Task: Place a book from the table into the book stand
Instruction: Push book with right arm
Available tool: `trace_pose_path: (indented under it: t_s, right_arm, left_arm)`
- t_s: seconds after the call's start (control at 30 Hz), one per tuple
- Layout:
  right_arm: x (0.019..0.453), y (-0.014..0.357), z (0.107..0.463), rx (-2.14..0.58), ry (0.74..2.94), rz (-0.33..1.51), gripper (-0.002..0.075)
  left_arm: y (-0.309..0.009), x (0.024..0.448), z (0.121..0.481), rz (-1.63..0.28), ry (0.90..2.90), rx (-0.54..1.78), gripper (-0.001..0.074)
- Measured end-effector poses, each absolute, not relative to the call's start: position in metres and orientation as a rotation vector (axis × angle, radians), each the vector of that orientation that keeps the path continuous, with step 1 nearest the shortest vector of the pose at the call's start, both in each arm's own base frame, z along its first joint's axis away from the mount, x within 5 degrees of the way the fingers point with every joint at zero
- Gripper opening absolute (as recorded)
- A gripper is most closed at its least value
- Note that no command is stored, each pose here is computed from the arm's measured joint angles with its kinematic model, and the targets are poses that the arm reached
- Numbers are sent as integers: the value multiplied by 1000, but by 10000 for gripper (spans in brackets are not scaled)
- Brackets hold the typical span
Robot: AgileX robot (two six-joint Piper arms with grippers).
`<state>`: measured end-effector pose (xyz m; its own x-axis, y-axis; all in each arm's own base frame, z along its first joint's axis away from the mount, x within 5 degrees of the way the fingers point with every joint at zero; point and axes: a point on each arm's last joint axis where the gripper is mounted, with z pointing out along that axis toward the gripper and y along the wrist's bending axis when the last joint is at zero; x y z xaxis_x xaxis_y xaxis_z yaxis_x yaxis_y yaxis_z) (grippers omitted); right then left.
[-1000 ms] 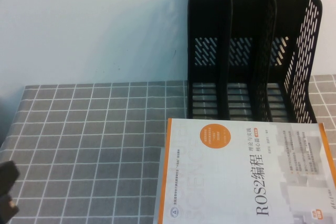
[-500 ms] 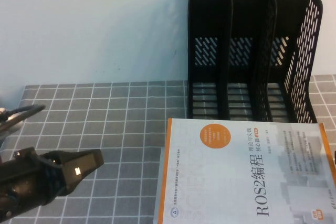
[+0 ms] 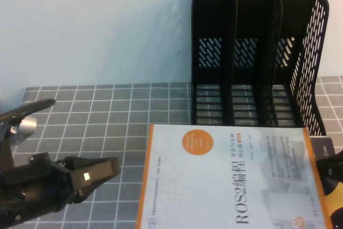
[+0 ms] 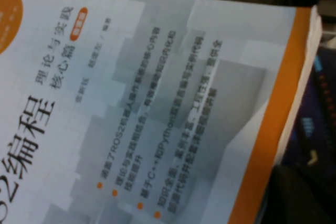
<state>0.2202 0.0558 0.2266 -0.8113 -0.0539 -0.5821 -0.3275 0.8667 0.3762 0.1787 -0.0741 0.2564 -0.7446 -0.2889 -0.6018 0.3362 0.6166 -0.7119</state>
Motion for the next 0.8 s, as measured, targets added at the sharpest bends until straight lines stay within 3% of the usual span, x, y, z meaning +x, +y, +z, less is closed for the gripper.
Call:
trace_pose_path:
  t_s: [0.07,0.23,0.3,0.57,0.8]
  right_arm:
    - [219,63,227,-308,2458,643,-3]
    - [217,67,227,-331,2462,647,-3]
    - [217,67,226,-340,2468,638,-3]
    - [216,67,226,-358,2476,639,-3]
    - [216,67,226,-362,2479,641,-3]
  left_arm:
    - [-76,180,256,-1168,2130,30,150]
    - [-75,189,255,-1242,2156,-83,482]
    - [-71,194,251,-1272,2184,-148,558]
    - [-57,221,237,-1506,2269,-137,591]
    - [-61,251,212,-1578,2324,-63,591]
